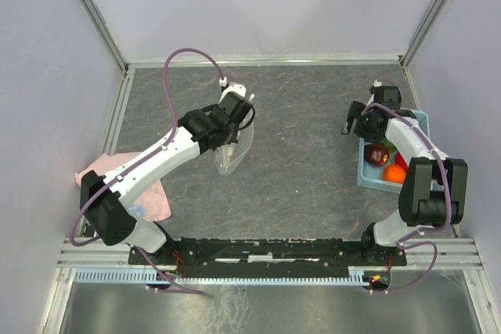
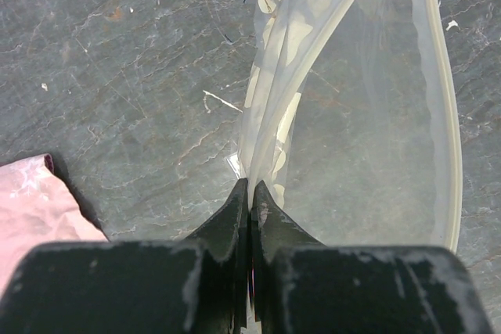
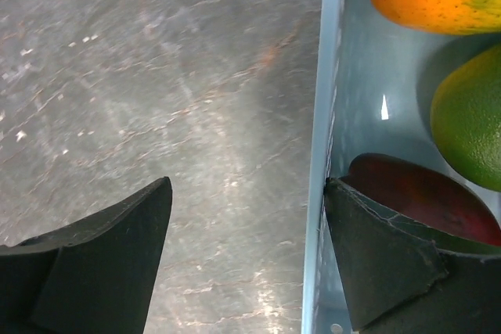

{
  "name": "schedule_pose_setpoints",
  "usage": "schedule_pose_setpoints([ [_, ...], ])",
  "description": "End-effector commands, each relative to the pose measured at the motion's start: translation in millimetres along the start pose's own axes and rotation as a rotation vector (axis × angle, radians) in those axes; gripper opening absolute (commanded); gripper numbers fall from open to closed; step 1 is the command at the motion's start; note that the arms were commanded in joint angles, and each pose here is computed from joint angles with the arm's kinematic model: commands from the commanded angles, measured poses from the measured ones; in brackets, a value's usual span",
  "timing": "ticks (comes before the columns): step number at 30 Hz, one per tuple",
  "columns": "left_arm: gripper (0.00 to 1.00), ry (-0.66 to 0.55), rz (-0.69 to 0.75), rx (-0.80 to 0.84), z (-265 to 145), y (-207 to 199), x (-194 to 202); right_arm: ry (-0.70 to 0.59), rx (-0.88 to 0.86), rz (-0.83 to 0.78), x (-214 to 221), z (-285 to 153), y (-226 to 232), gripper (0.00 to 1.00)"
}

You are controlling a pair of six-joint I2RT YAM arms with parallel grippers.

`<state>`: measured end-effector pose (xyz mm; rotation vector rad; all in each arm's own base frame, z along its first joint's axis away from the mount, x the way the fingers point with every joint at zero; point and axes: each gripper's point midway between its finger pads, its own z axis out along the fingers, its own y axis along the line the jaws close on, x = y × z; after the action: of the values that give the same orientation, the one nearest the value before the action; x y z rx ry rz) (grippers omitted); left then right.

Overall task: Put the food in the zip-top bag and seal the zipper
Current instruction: Move the bin to the center of the board.

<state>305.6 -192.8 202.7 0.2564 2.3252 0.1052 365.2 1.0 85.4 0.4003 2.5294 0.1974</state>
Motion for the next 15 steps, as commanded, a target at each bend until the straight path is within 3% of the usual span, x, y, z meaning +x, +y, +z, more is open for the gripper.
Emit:
schedule_pose_setpoints([
  [1,0.03,-0.063,-0.005,-0.030,-10.2,11.3,-18.6,-0.006,-0.159,-0.034,-2.8,-13.9,42.3,0.85],
  [8,0.03,-0.055,0.000,-0.031,-8.6,11.2,-15.8,-0.068,-0.184,-0.109,-19.2,-46.1,50.3,0.88],
  [15,0.03,-0.059,-0.002,-0.024,-10.6,11.4,-15.4,-0.086,0.045,-0.055,-26.2,-59.1,0.0,0.90],
])
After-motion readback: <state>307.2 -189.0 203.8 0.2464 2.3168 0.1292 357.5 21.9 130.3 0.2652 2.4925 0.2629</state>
